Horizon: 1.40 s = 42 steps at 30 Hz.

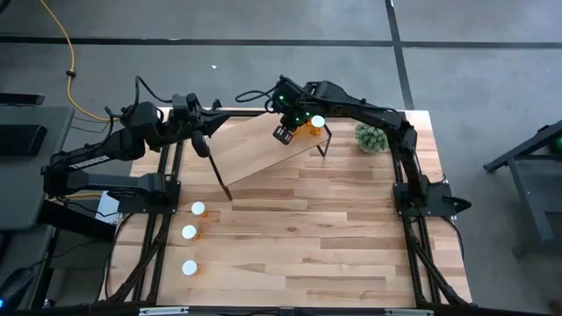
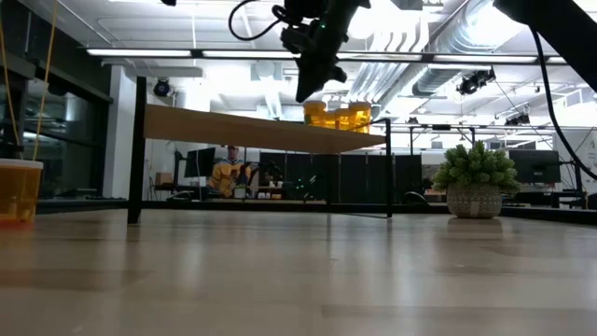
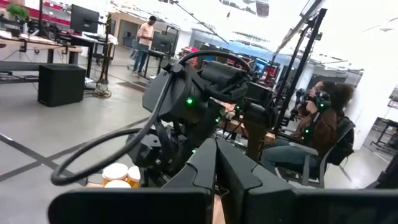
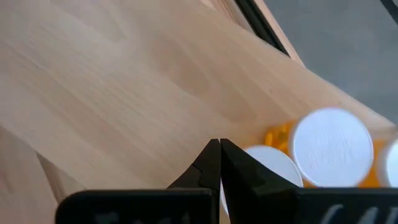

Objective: Pick and place medicine bottles onto shelf by color
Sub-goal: Adjust the pill bottles on the shelf

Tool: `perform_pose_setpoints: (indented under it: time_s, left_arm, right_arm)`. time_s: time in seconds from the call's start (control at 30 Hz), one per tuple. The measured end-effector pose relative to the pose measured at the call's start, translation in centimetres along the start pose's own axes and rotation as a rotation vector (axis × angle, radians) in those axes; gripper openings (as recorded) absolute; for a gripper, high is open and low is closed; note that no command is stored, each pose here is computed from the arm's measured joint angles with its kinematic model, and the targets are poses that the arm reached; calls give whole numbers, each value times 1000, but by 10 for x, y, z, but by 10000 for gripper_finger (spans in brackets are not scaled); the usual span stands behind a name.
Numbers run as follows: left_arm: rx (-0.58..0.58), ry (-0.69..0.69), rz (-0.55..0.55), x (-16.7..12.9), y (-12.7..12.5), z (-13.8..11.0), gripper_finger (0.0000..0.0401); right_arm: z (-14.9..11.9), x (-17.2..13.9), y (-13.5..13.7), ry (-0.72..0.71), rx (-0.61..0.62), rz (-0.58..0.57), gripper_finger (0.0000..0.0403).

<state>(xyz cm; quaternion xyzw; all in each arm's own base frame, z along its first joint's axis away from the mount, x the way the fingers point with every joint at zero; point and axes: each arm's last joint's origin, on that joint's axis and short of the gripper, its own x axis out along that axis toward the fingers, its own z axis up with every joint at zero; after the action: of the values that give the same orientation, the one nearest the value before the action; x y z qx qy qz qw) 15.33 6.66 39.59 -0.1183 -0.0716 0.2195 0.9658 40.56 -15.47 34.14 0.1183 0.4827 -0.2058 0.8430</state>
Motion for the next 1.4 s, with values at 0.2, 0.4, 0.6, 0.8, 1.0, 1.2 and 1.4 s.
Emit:
perform_pose_setpoints:
  time_s: [0.2, 0.4, 0.6, 0.8, 1.0, 1.2, 1.4]
  left_arm:
    - [0, -2, 9, 0, 0, 0, 0]
    - [0, -2, 9, 0, 0, 0, 0]
    - [0, -2, 9, 0, 0, 0, 0]
    - [0, -2, 9, 0, 0, 0, 0]
    - [0, -2, 9, 0, 0, 0, 0]
    - [0, -2, 9, 0, 0, 0, 0]
    - [1, 18, 1, 0, 0, -2, 1]
  right_arm:
    - [-2, 0, -1, 16, -18, -41, 0]
    - [-5, 0, -5, 51, -30, -59, 0]
    - [-6, 0, -5, 59, -36, -69, 0]
    - [-7, -1, -7, 68, -61, -135, 0]
    - [-6, -2, -8, 62, -67, -143, 0]
    - [7, -26, -8, -40, -117, -129, 0]
    - [-2, -78, -11, -187, -122, -48, 0]
